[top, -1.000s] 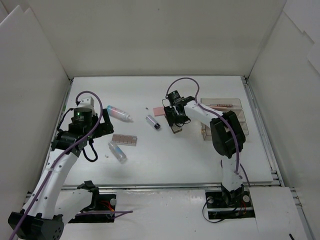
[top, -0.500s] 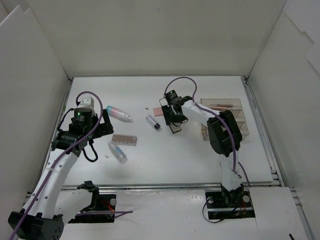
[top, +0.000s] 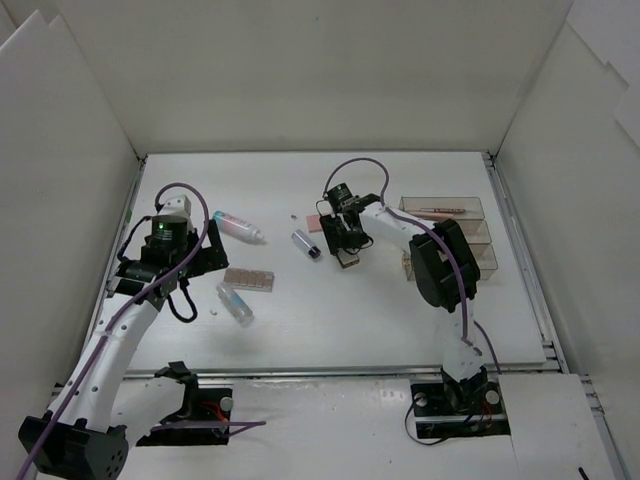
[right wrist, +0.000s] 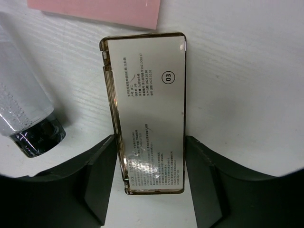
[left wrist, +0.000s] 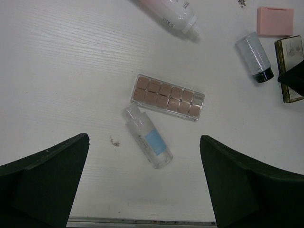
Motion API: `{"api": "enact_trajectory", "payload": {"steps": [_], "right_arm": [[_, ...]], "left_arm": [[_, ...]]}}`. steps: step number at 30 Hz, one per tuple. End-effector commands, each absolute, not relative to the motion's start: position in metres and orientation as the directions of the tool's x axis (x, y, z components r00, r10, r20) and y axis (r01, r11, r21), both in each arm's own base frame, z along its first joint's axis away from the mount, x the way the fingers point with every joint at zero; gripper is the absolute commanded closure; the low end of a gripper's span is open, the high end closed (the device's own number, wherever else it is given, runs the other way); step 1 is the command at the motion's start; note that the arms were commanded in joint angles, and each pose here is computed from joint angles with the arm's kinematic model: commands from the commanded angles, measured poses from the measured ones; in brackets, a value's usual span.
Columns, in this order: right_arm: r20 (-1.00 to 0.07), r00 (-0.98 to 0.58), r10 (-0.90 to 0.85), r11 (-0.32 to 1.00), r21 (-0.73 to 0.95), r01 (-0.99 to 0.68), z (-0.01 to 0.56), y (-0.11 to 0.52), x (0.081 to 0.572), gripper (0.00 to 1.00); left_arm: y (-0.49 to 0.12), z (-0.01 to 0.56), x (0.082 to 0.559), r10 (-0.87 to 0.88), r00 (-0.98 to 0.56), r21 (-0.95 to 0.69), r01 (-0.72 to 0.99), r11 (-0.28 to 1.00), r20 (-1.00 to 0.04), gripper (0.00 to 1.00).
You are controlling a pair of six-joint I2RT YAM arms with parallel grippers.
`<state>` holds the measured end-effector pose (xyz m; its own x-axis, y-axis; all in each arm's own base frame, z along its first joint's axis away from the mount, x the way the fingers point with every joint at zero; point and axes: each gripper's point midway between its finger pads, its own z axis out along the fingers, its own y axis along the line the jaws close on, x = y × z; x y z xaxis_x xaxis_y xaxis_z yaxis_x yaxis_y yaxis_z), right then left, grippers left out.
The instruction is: Organize the makeup
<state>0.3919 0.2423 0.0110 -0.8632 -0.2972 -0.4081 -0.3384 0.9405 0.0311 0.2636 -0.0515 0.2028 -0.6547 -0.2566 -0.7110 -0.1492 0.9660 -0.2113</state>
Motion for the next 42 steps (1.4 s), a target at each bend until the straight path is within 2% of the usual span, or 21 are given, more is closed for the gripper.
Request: {"api": "enact_trajectory", "payload": {"steps": [1, 3, 4, 7, 8, 16, 19, 23, 27, 31, 34, 42], "right_arm": [[-0.347, -0.882, -0.320, 0.933, 0.049, -0.358, -0.001, 0.242, 0.375, 0.47], [-0.345, -0.880, -0.325, 0.933, 0.035, -0.358, 0.000, 0.238, 0.375, 0.60], [-0.347, -0.879, -0.326, 0.933, 0.033, -0.359, 0.001, 0.237, 0.374, 0.74], [-0.386, -0.873, -0.299, 0.942, 0.027, -0.334, 0.019, 0.229, 0.381, 0.94], [-0.414, -0.862, -0.294, 0.943, 0.024, -0.333, 0.032, 0.228, 0.384, 0.97], [-0.604, -0.790, -0.110, 0.986, 0.036, -0.164, 0.126, 0.184, 0.398, 0.97], [-0.685, -0.729, 0.001, 0.996, 0.066, -0.061, 0.170, 0.156, 0.395, 0.98], [-0.727, -0.660, 0.190, 0.981, 0.118, 0.152, 0.190, 0.106, 0.392, 0.98], [-0.715, -0.567, 0.409, 0.898, 0.206, 0.388, 0.182, 0.057, 0.381, 0.95], [-0.674, -0.398, 0.622, 0.741, 0.341, 0.579, 0.183, 0.018, 0.380, 0.91], [-0.651, -0.281, 0.705, 0.631, 0.395, 0.668, 0.181, -0.003, 0.382, 0.90], [-0.588, -0.066, 0.806, 0.413, 0.479, 0.775, 0.176, -0.031, 0.400, 0.85]], "left_arm": [[-0.052, 0.217, 0.273, -0.257, -0.608, -0.221, -0.135, 0.966, -0.751, 0.03], [-0.052, 0.216, 0.273, -0.258, -0.609, -0.222, -0.136, 0.965, -0.750, 0.03], [-0.053, 0.217, 0.273, -0.257, -0.607, -0.223, -0.133, 0.966, -0.752, 0.03], [-0.053, 0.220, 0.275, -0.260, -0.602, -0.225, -0.134, 0.965, -0.755, 0.03], [-0.053, 0.220, 0.275, -0.258, -0.603, -0.224, -0.134, 0.965, -0.755, 0.03], [-0.057, 0.225, 0.284, -0.256, -0.595, -0.236, -0.114, 0.965, -0.762, 0.03], [-0.062, 0.228, 0.287, -0.251, -0.594, -0.241, -0.097, 0.966, -0.764, 0.03], [-0.064, 0.229, 0.291, -0.248, -0.594, -0.241, -0.093, 0.966, -0.765, 0.03], [-0.070, 0.229, 0.292, -0.236, -0.600, -0.242, -0.072, 0.968, -0.765, 0.03], [-0.070, 0.228, 0.293, -0.238, -0.602, -0.243, -0.075, 0.967, -0.762, 0.03], [-0.070, 0.227, 0.292, -0.238, -0.603, -0.241, -0.078, 0.968, -0.761, 0.03], [-0.067, 0.222, 0.288, -0.242, -0.607, -0.237, -0.090, 0.967, -0.757, 0.03]]}}
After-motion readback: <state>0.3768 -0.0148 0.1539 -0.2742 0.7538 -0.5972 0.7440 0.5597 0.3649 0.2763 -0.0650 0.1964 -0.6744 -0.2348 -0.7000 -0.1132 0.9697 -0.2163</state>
